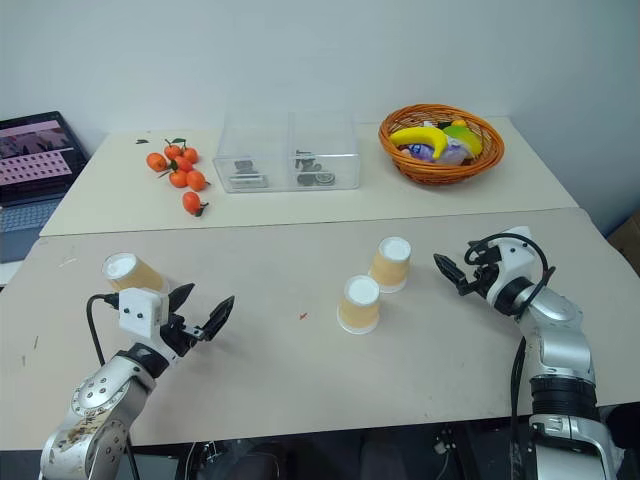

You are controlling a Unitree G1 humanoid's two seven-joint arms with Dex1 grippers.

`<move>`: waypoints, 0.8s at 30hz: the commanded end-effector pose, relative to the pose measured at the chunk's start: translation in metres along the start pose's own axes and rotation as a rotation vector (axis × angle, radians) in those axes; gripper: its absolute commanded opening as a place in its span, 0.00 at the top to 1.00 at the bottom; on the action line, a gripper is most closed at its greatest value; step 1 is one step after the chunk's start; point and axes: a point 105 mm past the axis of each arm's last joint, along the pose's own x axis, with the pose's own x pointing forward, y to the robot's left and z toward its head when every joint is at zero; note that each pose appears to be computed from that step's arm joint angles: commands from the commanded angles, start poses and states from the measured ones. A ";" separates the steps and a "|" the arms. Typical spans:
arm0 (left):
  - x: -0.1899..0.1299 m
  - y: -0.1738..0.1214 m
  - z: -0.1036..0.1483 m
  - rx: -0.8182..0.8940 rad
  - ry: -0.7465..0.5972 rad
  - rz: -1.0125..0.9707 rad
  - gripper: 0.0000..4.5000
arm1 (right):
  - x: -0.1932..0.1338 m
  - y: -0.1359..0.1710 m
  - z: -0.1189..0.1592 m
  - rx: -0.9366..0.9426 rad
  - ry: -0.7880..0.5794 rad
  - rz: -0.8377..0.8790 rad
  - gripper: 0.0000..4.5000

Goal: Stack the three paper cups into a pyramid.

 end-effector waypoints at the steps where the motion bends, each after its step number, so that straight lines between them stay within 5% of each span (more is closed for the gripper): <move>1: 0.008 -0.010 0.017 0.040 -0.030 -0.130 0.01 | -0.007 0.004 0.022 -0.034 -0.042 0.064 0.00; 7: 0.023 -0.049 0.037 0.204 0.025 -0.562 0.01 | -0.056 0.049 0.027 -0.063 0.108 0.431 0.00; 14: 0.023 -0.067 0.045 0.280 0.047 -0.782 0.01 | -0.071 0.077 0.053 -0.086 0.114 0.577 0.00; 24: 0.028 -0.061 0.049 0.323 0.032 -0.799 0.01 | -0.068 0.130 0.049 -0.005 0.083 0.698 0.00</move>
